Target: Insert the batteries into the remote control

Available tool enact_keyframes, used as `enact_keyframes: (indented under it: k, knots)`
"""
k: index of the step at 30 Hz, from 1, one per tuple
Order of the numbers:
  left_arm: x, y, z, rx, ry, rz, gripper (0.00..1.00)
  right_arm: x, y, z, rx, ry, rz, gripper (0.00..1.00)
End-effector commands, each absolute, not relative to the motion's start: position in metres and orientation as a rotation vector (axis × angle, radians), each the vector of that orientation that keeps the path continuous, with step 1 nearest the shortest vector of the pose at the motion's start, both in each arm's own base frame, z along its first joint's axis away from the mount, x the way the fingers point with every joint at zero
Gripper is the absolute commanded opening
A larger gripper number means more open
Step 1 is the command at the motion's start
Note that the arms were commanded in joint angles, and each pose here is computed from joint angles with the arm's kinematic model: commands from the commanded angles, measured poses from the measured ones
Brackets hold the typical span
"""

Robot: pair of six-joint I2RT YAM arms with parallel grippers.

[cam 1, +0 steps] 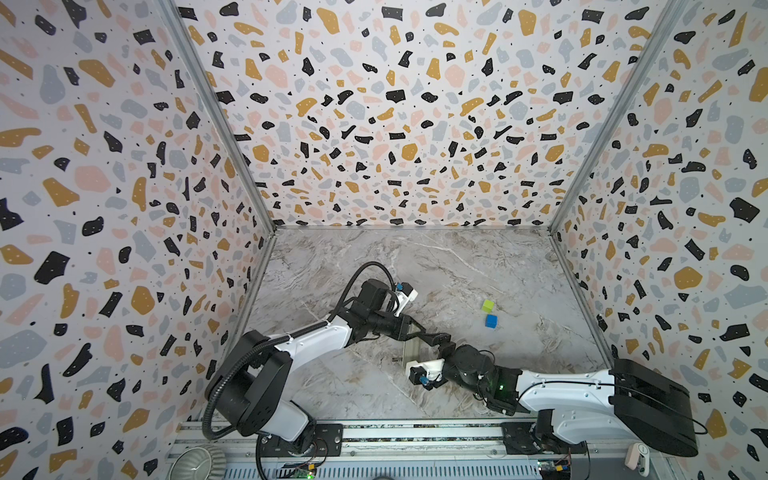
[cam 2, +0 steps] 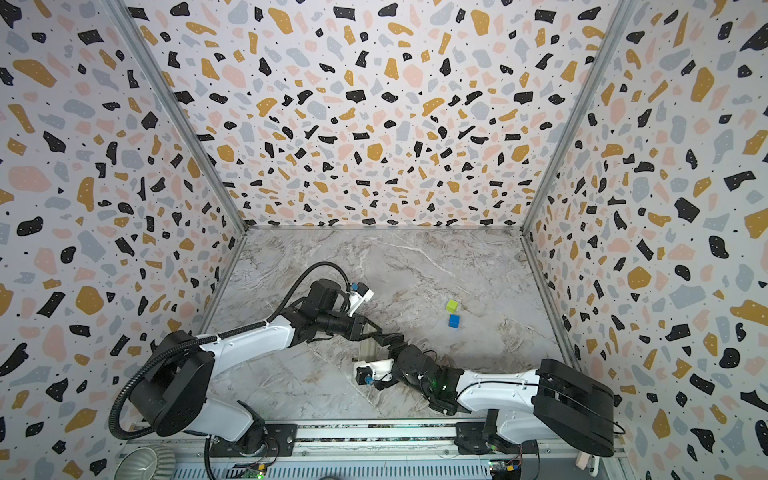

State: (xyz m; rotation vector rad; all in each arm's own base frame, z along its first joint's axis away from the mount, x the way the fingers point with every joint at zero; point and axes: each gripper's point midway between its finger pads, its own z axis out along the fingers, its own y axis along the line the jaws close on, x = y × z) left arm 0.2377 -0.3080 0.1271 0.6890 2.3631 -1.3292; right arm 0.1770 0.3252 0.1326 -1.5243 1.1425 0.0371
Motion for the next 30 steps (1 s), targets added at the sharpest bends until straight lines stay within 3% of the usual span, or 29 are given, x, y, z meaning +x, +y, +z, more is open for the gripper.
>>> enact_keyframes:
  k: [1,30]
  knots:
    - [0.219,-0.314,0.128,0.723,2.396,-1.427,0.00,0.194,0.321,0.160,-1.397,1.135,-0.033,0.90]
    - [0.224,-0.310,0.117,0.705,2.438,-1.358,0.00,0.203,0.312,0.178,-1.301,1.157,-0.070,0.89]
